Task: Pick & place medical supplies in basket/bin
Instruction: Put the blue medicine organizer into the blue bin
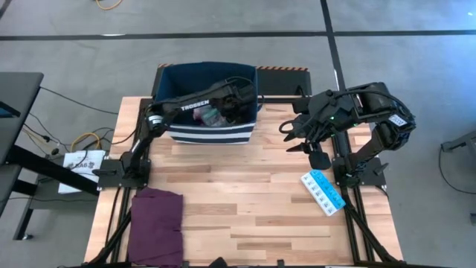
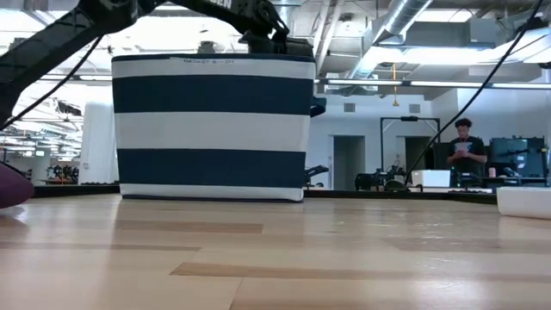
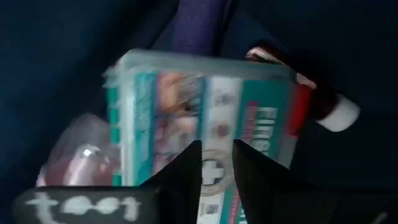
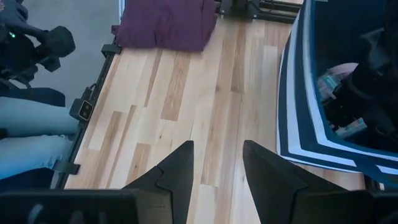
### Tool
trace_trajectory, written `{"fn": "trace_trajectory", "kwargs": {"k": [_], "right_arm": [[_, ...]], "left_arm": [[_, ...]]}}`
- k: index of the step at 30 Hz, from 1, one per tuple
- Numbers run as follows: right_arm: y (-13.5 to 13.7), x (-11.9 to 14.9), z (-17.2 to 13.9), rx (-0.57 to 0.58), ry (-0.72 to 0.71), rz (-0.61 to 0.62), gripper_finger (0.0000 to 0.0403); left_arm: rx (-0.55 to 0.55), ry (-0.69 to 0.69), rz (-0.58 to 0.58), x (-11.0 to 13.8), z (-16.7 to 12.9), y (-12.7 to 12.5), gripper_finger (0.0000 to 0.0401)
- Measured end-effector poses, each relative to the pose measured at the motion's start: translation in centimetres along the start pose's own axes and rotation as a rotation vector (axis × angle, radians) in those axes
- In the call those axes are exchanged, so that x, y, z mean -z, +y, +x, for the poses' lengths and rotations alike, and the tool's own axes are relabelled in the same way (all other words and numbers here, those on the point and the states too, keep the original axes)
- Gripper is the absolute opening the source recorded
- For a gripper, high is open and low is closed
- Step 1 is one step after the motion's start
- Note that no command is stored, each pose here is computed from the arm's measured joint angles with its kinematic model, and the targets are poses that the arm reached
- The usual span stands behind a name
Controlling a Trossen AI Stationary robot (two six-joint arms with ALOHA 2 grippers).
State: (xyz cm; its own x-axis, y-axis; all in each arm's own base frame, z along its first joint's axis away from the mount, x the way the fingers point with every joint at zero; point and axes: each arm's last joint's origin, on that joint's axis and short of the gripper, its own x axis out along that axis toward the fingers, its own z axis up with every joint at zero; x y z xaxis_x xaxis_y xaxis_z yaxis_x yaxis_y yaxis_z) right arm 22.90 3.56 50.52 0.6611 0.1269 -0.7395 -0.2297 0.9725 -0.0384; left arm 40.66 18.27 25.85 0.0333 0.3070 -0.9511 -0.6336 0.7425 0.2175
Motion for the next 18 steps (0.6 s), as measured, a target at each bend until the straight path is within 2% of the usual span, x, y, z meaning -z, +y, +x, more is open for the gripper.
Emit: {"fn": "trace_trajectory", "kwargs": {"k": [6, 14, 18], "right_arm": [[0.0, 0.0, 0.0, 0.0, 0.0, 0.0, 0.0133], [0.0, 0.0, 0.0, 0.0, 0.0, 0.0, 0.0134], [0.0, 0.0, 0.0, 0.001, 0.0, 0.0, 0.0133]], "left_arm": [[0.008, -0.017, 0.023, -0.1, -1.1, 0.2, 0.011], [0.002, -0.058, 0.034, 0.3, -6.1, 1.2, 0.0121], [-0.018, -0.109, 0.036, 1.5, -8.9, 2.0, 0.0121]]}}
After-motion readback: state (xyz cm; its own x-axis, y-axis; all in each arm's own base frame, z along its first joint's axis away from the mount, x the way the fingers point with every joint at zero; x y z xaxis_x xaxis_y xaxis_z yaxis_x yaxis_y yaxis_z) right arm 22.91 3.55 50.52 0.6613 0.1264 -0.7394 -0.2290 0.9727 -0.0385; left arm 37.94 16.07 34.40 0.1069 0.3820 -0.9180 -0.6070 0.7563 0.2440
